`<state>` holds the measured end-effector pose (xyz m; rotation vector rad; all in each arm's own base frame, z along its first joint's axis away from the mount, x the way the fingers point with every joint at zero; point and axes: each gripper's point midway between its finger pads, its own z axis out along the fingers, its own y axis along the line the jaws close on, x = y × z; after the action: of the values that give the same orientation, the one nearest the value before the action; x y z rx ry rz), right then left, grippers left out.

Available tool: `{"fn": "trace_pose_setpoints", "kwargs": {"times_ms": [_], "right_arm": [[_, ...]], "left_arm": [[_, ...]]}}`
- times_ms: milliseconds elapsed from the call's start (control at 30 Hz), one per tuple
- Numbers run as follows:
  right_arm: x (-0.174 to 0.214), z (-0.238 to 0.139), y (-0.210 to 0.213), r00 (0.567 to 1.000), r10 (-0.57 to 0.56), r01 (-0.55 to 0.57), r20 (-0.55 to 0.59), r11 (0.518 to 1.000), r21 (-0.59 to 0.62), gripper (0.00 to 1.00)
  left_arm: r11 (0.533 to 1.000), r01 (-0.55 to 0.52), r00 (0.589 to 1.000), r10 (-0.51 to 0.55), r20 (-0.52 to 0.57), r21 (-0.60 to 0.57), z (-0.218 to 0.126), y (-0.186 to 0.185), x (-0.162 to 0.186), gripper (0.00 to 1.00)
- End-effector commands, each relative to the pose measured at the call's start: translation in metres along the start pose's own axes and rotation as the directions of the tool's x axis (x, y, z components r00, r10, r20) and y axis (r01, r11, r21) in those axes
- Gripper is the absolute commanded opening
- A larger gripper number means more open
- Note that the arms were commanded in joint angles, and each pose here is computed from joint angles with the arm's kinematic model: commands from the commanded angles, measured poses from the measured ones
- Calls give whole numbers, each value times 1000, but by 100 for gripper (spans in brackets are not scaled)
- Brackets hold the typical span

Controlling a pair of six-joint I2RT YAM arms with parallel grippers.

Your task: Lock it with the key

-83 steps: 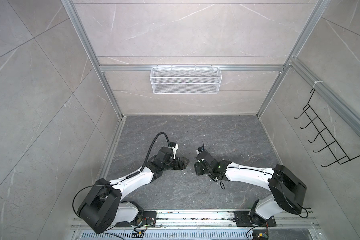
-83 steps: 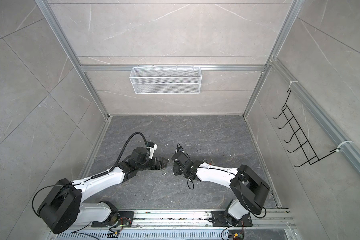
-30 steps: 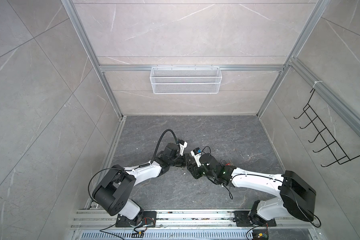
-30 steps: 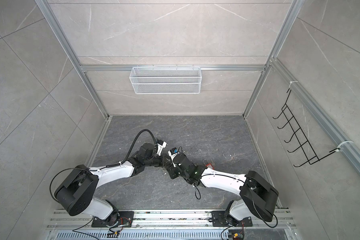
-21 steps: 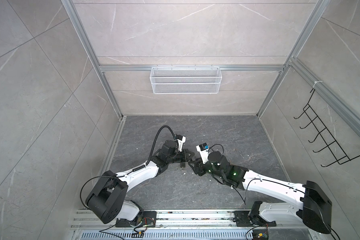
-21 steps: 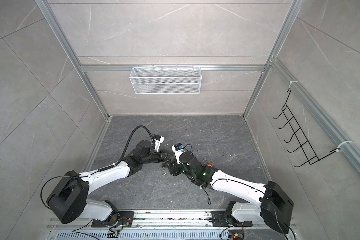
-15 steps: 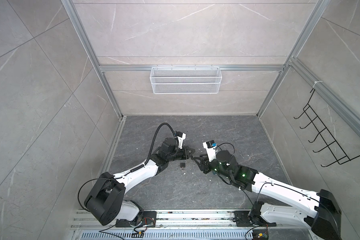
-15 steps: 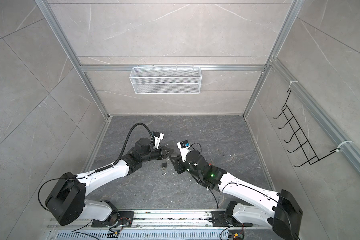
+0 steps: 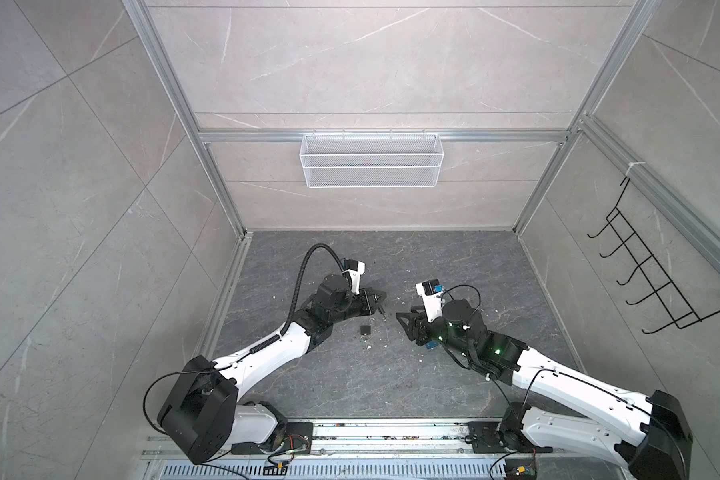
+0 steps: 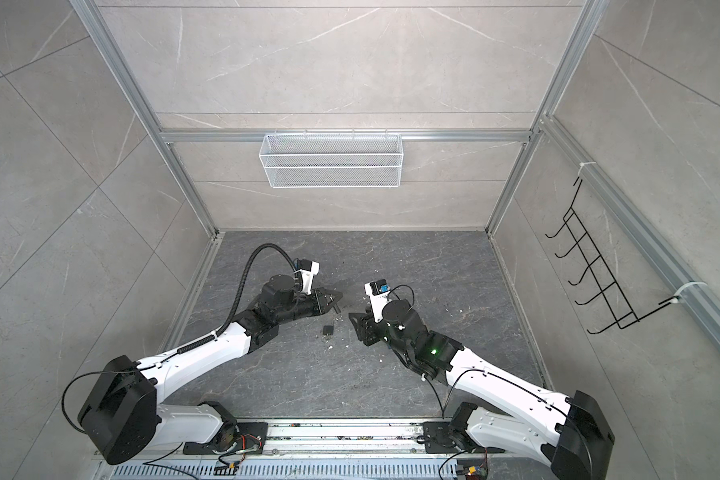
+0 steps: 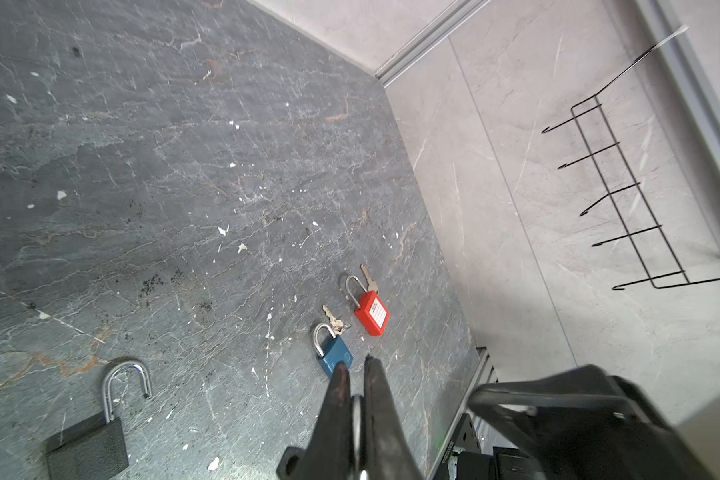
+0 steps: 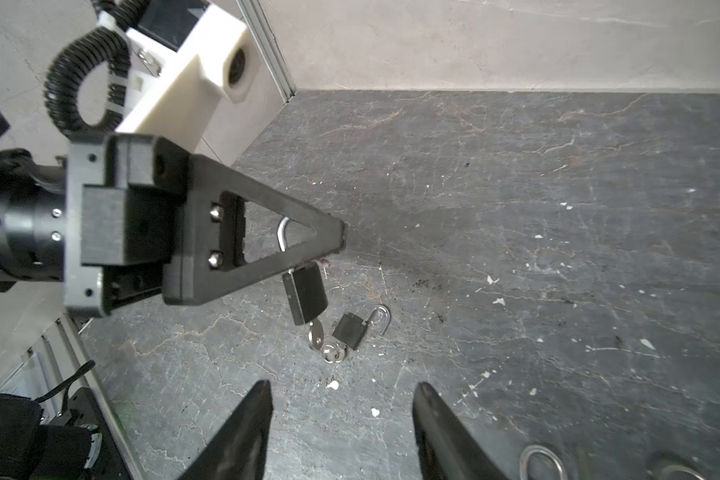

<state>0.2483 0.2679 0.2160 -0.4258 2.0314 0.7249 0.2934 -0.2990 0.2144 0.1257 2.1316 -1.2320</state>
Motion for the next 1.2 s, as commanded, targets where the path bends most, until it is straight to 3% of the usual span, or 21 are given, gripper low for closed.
{"fn": "trace_pose_setpoints", "kwargs": {"times_ms": [0, 167, 433, 833, 1167], "right_arm": [[-3, 3, 21, 1000, 23, -20, 21, 991, -135, 58], [-4, 2, 36, 999, 30, -19, 43, 972, -233, 54], [-12, 3, 42, 997, -17, 35, 73, 967, -252, 54], [-33, 24, 34, 995, -36, 50, 92, 987, -153, 43], [-31, 32, 42, 997, -34, 47, 73, 980, -191, 33]], "left_arm": [[995, 22, 994, -32, 106, 93, -17, -26, -24, 0], [987, 48, 991, -66, 119, 153, -29, -44, -30, 0], [981, 112, 987, -129, 100, 157, -33, -47, -32, 0], [962, 143, 984, -163, 69, 231, -37, -63, -31, 0], [956, 151, 984, -170, 55, 252, -37, -67, -31, 0]]}}
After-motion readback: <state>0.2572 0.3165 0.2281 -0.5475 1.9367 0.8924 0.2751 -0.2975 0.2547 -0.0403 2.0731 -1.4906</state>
